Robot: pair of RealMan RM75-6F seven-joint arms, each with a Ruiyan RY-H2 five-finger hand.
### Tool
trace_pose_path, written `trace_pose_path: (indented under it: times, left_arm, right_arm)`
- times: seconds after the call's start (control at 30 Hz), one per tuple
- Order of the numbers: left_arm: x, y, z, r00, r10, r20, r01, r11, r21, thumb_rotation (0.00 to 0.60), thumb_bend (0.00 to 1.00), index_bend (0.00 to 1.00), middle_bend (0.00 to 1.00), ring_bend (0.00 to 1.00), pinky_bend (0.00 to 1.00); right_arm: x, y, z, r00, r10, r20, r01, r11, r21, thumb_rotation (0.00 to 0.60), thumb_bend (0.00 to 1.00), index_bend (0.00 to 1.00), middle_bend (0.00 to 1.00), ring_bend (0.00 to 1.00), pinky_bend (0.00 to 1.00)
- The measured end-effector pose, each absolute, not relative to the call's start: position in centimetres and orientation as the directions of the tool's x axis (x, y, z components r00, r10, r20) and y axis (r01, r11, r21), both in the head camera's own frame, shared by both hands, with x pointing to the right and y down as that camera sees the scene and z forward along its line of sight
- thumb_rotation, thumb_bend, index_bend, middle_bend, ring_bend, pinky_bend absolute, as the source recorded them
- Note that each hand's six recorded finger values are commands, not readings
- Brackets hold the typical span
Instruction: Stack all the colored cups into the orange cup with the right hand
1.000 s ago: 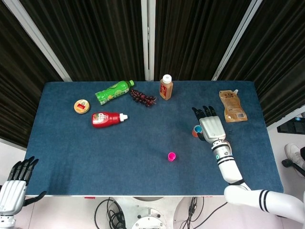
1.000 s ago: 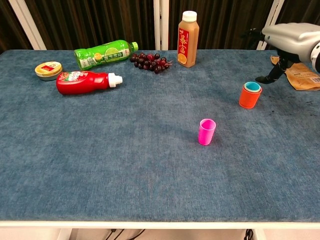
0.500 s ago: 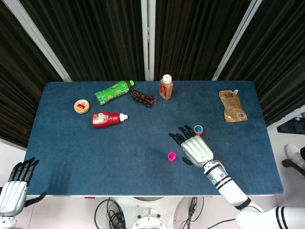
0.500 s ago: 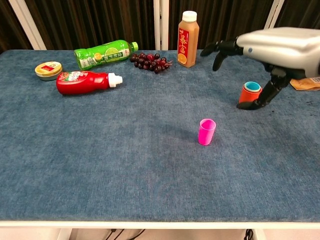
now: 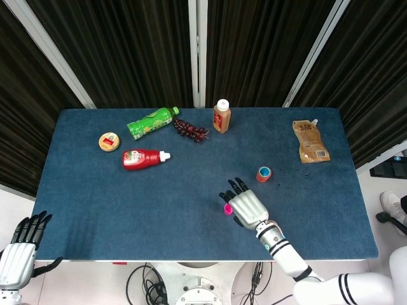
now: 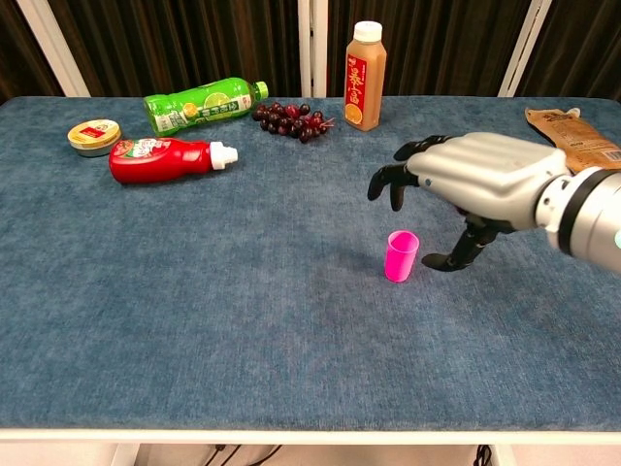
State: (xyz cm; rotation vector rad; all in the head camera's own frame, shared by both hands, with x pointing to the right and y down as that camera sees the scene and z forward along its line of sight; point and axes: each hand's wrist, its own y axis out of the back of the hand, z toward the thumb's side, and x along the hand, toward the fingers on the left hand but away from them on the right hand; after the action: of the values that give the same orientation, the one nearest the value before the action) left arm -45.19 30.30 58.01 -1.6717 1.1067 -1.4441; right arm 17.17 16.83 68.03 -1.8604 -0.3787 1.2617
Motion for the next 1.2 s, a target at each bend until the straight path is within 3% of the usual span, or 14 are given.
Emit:
trace_pose_path:
  times: [0.47,0.83,1.03,1.2]
  left_arm:
    - [-45.6,30.4,57.9,0.025,-0.905,0.426,-0.189,-0.422,-0.887,0.600,0.06,0.01,0.00,0.00,0.00]
    - [-45.7,30.4,57.9,0.026,-0.903,0.430,-0.186,-0.427,-0.885,0.600,0.06,0.01,0.00,0.00,0.00]
    - [-45.7,30.4,57.8,0.023,-0.903,0.429,-0.186,-0.425,-0.886,0.600,0.06,0.01,0.00,0.00,0.00]
    - [-45.7,30.4,57.8,0.023,-0.903,0.429,-0.184,-0.426,-0.886,0.600,0.06,0.01,0.00,0.00,0.00]
  right_arm:
    - [16.3,17.4,70.9,0.404,0.664,-0.629,-0.218,-0.598,-0.772,0.600,0.24,0.35,0.38,0.08,0.00]
    - [15.9,17.5,71.0,0.406,0.680,-0.610,-0.210,-0.580,-0.787,0.600,0.27,0.43,0.48,0.15,0.00]
    - [15.9,17.3,70.8,0.398,0.697,-0.596,-0.213,-0.562,-0.799,0.600,0.28,0.54,0.53,0.19,0.00]
    - [16.4,16.5,70.0,0.388,0.721,-0.574,-0.197,-0.544,-0.816,0.600,0.28,0.55,0.53,0.19,0.00]
